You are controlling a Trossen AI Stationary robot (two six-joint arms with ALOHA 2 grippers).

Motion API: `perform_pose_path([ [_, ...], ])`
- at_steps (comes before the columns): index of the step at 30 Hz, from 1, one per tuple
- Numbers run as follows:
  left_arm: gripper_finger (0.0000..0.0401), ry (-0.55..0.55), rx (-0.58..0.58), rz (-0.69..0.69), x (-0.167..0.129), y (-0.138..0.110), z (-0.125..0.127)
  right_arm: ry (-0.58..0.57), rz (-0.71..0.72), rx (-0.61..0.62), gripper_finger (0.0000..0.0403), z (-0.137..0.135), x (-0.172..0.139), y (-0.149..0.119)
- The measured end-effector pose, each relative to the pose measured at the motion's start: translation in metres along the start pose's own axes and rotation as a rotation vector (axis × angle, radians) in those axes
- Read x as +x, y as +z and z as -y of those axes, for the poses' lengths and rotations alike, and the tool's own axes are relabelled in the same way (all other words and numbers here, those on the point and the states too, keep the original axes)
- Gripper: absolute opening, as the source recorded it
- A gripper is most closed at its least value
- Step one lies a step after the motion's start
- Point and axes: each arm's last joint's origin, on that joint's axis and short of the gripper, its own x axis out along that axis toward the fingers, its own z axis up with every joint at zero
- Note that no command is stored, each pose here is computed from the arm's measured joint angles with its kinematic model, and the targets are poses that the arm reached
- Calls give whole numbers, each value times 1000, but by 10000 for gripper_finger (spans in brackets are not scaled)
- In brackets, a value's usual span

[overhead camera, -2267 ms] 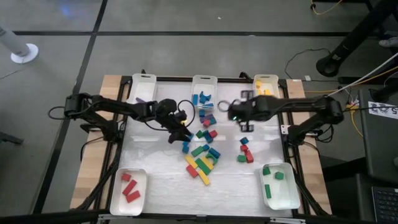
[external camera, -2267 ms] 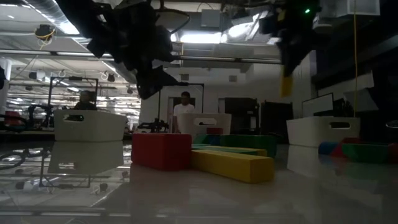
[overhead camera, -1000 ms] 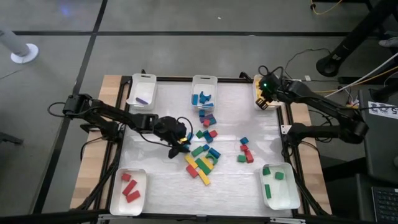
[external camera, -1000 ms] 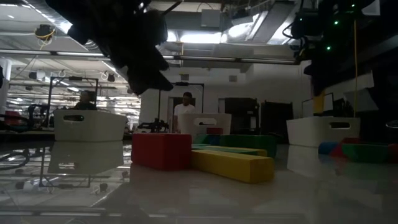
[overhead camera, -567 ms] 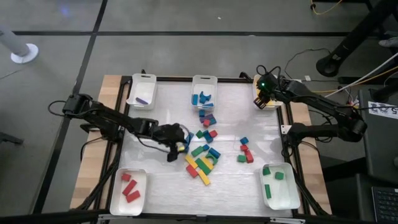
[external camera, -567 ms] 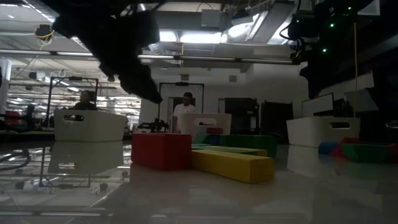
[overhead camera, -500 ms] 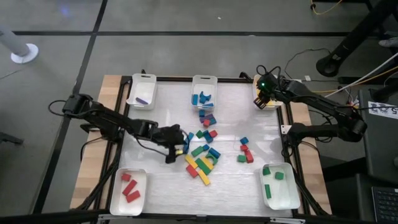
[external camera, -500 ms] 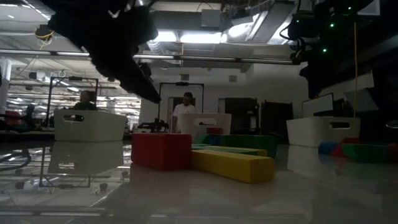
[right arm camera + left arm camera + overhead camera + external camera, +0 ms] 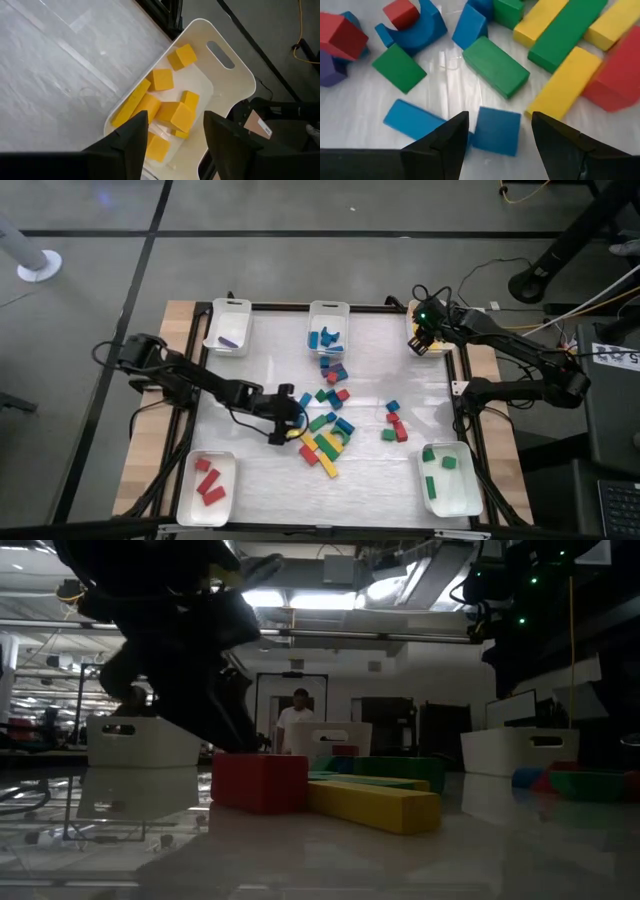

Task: Sort blocks
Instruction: Put the blue block into the top center white bin

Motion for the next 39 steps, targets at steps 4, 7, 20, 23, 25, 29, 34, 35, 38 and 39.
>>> perform_pose_path([
  [4,205,0,18,-17,6,-3,1,0,0,0,193,0,0,0],
  [7,205,-3,17,-47,12,-8,2,0,0,0,193,0,0,0],
  [20,139,-4,15,-53,15,-8,2,161,1,1,193,-5,0,0],
  [23,117,-4,14,-51,15,-8,2,264,0,2,193,-7,-1,0],
  [25,117,-4,10,-51,15,-8,2,361,0,1,193,-10,-2,0],
  [29,117,-4,8,-48,12,-7,2,553,0,1,193,-15,-5,0],
  [34,117,-3,1,24,-2,4,0,691,-8,26,193,-19,-7,0],
  [35,117,-1,-5,44,-6,7,-2,704,-8,26,193,-19,-7,0],
  [38,117,12,-27,117,-15,16,-9,718,-5,5,193,-23,-9,0],
  [39,117,20,-36,144,-18,19,-12,723,-5,-8,193,-25,-10,0],
])
